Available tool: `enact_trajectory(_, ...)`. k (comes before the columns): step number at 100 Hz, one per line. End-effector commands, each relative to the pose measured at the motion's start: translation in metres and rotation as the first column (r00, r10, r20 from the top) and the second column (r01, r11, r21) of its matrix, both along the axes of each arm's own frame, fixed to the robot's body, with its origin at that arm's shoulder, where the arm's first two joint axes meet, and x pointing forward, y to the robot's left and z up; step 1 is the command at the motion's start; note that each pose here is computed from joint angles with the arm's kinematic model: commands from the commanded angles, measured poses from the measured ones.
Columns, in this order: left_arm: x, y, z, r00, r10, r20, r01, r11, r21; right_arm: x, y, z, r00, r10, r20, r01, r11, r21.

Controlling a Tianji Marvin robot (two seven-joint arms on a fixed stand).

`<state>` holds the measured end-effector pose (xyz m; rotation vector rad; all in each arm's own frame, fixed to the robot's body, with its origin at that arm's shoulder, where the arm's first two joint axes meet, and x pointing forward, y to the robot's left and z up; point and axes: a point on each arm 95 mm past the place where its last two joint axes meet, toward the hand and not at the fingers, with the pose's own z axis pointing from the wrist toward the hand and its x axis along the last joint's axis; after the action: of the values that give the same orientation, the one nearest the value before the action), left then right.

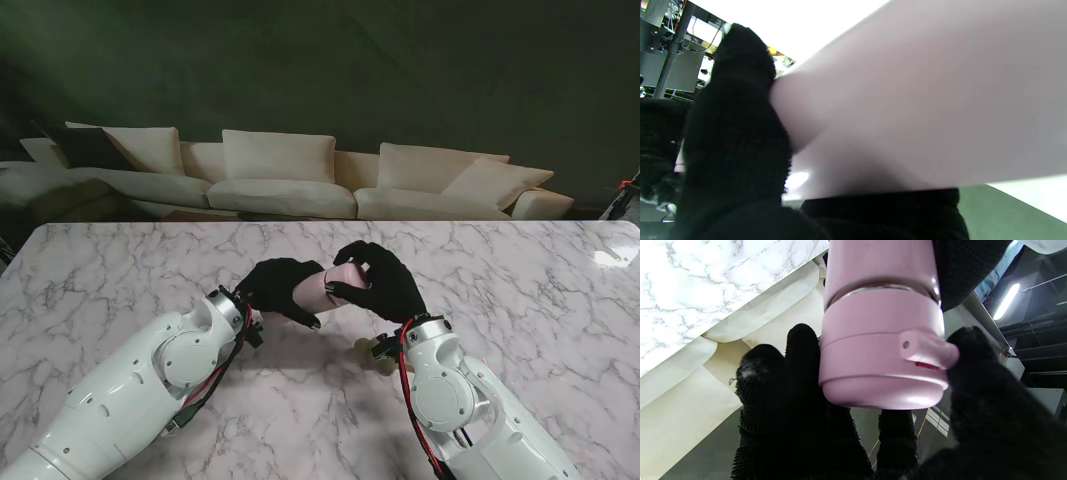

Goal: Clean the thermos with cup brush

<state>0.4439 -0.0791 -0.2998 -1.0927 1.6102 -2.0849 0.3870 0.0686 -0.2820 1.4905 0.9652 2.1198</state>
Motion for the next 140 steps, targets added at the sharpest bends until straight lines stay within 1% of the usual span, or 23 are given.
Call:
enact_trajectory(1, -0.003, -0.011, 0.006, 1.0, -0.027, 0.006, 0.028, 1.0, -0.013, -0.003, 0.005, -0.006, 1.0, 0.002, -0.019, -0.002, 1.0, 0.008)
enact_trajectory(10, -0.003, -0.012, 0.006, 1.0, -0.031, 0.005, 0.031, 0.999, -0.013, -0.003, 0.007, -0.007, 0.999, -0.011, -0.035, 0.011, 1.0, -0.007)
enact_trajectory(19, -0.004, -0.014, 0.006, 0.999, -0.035, 0.003, 0.036, 0.999, -0.013, -0.002, 0.01, -0.008, 0.999, -0.033, -0.026, 0.032, 0.999, -0.037)
enact_trajectory(35, -0.004, -0.015, 0.006, 0.999, -0.038, -0.002, 0.038, 0.999, -0.013, -0.002, 0.016, -0.01, 0.998, -0.059, -0.034, 0.057, 0.997, -0.052)
enact_trajectory(52, -0.005, -0.016, 0.006, 0.999, -0.035, -0.006, 0.035, 0.999, -0.011, -0.002, 0.02, -0.012, 0.996, -0.052, -0.079, 0.049, 0.998, -0.039)
enact_trajectory(63, -0.005, -0.016, 0.006, 0.999, -0.035, -0.007, 0.035, 0.999, -0.01, -0.004, 0.02, -0.012, 0.995, -0.045, -0.09, 0.042, 0.999, -0.026)
enact_trajectory(85, -0.004, -0.015, 0.006, 0.999, -0.035, -0.006, 0.035, 0.999, -0.01, -0.005, 0.017, -0.008, 0.997, -0.035, -0.071, 0.031, 0.998, -0.057)
enact_trajectory(121, -0.004, -0.014, 0.006, 0.999, -0.033, -0.007, 0.033, 0.999, -0.008, -0.007, 0.013, 0.001, 0.998, -0.035, -0.045, 0.032, 0.997, -0.075)
enact_trajectory(131, -0.004, -0.014, 0.006, 0.999, -0.033, -0.006, 0.033, 0.999, -0.008, -0.007, 0.011, 0.003, 0.999, -0.043, -0.022, 0.041, 0.997, -0.066)
enact_trajectory(140, -0.004, -0.013, 0.006, 0.999, -0.035, -0.007, 0.034, 0.999, -0.007, -0.007, 0.006, 0.007, 0.999, -0.045, 0.022, 0.046, 0.997, -0.065)
